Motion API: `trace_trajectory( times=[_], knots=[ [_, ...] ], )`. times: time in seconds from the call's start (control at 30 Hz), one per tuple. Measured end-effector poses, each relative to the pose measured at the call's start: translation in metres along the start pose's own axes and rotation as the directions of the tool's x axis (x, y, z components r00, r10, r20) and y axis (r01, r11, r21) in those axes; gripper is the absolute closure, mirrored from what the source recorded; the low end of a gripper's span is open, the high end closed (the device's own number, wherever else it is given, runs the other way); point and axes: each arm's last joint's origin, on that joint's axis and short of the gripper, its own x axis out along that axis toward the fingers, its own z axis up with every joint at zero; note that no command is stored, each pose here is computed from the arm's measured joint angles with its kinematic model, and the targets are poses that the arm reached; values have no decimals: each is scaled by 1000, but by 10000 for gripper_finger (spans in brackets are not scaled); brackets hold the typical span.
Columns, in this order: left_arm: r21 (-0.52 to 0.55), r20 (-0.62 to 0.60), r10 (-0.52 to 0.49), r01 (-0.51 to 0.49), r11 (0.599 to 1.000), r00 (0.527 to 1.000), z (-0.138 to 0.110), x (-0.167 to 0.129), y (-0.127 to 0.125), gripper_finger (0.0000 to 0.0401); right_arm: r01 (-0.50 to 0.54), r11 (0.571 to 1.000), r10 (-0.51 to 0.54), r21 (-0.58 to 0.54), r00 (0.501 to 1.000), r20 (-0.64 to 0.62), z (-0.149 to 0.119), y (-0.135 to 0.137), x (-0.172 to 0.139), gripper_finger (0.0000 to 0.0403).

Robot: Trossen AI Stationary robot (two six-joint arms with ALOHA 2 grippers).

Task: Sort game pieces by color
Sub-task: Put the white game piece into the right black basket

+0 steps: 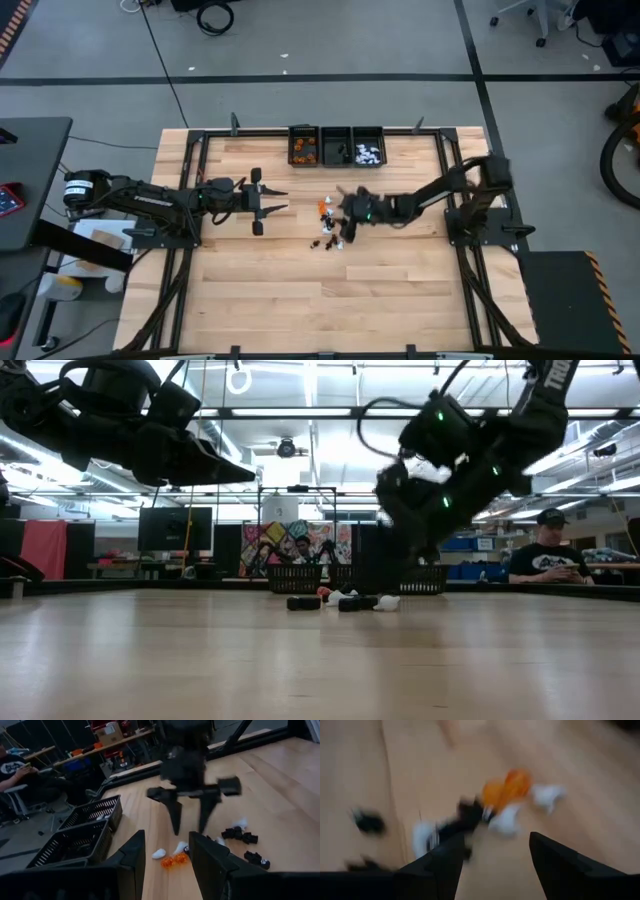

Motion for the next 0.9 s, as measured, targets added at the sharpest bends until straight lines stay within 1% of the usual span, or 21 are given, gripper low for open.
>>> trace_trajectory(
  times=[0.03, 0.13, 0.2, 0.27, 0.37, 0.43, 0.53, 0.7, 0.77, 0.9],
  knots=[
    [4, -1, 0, 0, 1000, 1000, 0, 0, 0, 271, 24, 999, -24, -28, 1000, -7, -5, 5, 3, 174],
    [25, -2, -1, 1, 1000, 1000, 0, 0, 0, 271, 110, 991, -108, -80, 994, 31, -9, 14, 8, 178],
    [33, -2, -1, 1, 999, 1000, 0, 0, 0, 271, 117, 986, -114, -115, 993, 38, -7, 14, 8, 182],
    [34, -3, -1, 1, 999, 1000, 0, 0, 0, 271, 129, 983, -125, -133, 991, 38, -3, 8, 7, 185],
    [36, -5, -2, 2, 999, 1000, -1, 0, 0, 271, 109, 984, -106, -141, 994, 34, 5, -5, 9, 190],
    [35, -10, -3, 4, 999, 1000, -1, 0, 0, 271, 65, 989, -61, -135, 998, 36, 9, -13, 12, 194],
    [31, -14, -5, 5, 1000, 1000, -1, 0, 0, 271, 7, 991, -5, -131, 1000, 19, 6, -19, 19, 199],
    [29, -25, -8, 9, 1000, 1000, -2, 0, -1, 271, -15, 990, 22, -140, 999, 45, -7, -11, 34, 208],
    [21, -33, -11, 12, 1000, 999, -3, 0, -1, 271, -7, 990, 15, -140, 998, 55, -12, -10, 39, 211],
    [10, -52, -19, 19, 1000, 998, -5, 0, -2, 271, -11, 986, 22, -168, 998, 64, -13, -10, 41, 221]
  ],
)
